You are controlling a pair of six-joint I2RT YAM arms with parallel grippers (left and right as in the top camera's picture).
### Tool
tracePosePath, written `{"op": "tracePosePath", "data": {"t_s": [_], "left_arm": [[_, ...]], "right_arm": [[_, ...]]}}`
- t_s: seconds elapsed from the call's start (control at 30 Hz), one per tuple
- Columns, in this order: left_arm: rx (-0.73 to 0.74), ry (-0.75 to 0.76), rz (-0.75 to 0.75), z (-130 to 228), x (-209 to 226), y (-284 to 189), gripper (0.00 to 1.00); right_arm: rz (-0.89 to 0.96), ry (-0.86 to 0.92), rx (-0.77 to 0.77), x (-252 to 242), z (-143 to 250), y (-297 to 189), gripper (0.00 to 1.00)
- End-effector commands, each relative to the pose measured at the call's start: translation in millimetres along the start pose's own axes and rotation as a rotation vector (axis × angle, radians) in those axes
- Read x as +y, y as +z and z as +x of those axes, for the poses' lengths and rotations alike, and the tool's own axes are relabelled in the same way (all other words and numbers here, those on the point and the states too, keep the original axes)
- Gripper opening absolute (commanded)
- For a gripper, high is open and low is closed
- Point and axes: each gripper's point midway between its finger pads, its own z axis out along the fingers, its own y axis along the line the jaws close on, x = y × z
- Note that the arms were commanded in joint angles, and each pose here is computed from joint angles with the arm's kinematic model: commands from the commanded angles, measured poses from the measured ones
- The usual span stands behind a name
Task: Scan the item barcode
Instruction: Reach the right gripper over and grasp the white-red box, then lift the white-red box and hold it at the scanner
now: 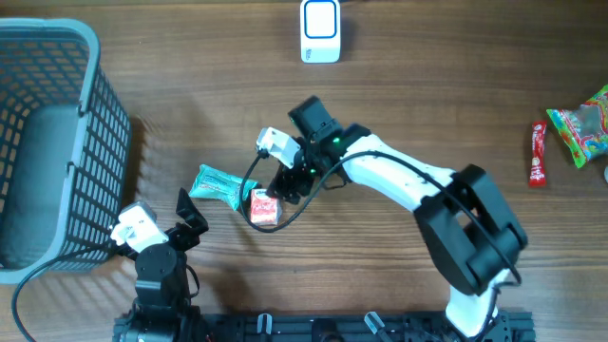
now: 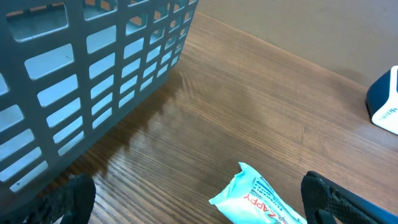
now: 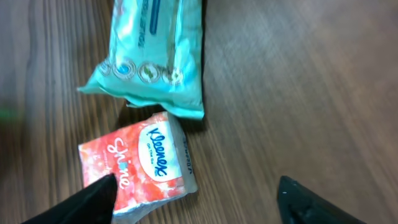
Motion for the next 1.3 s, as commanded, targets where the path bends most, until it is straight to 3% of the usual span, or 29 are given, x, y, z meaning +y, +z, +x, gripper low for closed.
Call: {"op": "tracePosePath", "data": {"t_s": [0.0,0.23,0.37,0.4,0.43,0.47,0.57,0.7,0.8,0.87,1.03,1.17,1.27], "left_arm": [[-0.010,-0.003,-0.006,-0.9,1.0,0.0,1.00],[-0.010,-0.002,-0.006,-1.0,1.1,0.0,1.00],[-0.010,-0.002,-0.006,-0.9,1.0,0.0,1.00],[-0.010,-0.003,-0.006,-0.9,1.0,0.0,1.00],[-0.010,-0.003,-0.006,-0.9,1.0,0.0,1.00],[-0.010,-0.003,-0.006,-0.9,1.0,0.0,1.00],[-0.010,-0.003,-0.006,-0.9,1.0,0.0,1.00],[-0.010,-0.003,-0.006,-0.9,1.0,0.0,1.00],[-0.010,-0.003,-0.006,-0.9,1.0,0.0,1.00],[-0.010,-0.003,-0.006,-0.9,1.0,0.0,1.00],[-0.010,-0.003,-0.006,-0.9,1.0,0.0,1.00],[-0.010,-0.003,-0.006,-1.0,1.1,0.0,1.00],[-0.010,-0.003,-0.006,-0.9,1.0,0.0,1.00]], "right_arm": [[-0.093,-0.002,-0.003,13.1,6.6,11.5,0.78],[-0.211,0.028,0.010,29.4,19.0,31.1,0.71],[-0.246,-0.004,0.031,47.1,22.0,49.5,0.58],[-0.248,-0.012,0.028,49.2,20.7,50.7,0.50],[-0.248,-0.014,0.026,49.6,19.8,50.9,0.19],[-0.244,0.008,0.024,48.2,18.5,50.4,0.04],[-0.259,0.115,-0.039,34.1,0.8,29.5,0.04],[-0.610,0.128,-0.349,52.1,-50.7,-68.8,0.04],[-0.742,0.002,-0.593,41.0,-58.4,-131.5,0.04],[-0.715,-0.030,-0.615,35.2,-56.1,-133.4,0.04],[-0.427,-0.513,-0.707,15.7,-66.4,-117.3,0.04],[-0.417,-0.945,-0.940,31.4,-93.5,-155.4,0.04],[-0.342,-1.134,-0.987,35.0,-104.1,-162.3,0.04]]}}
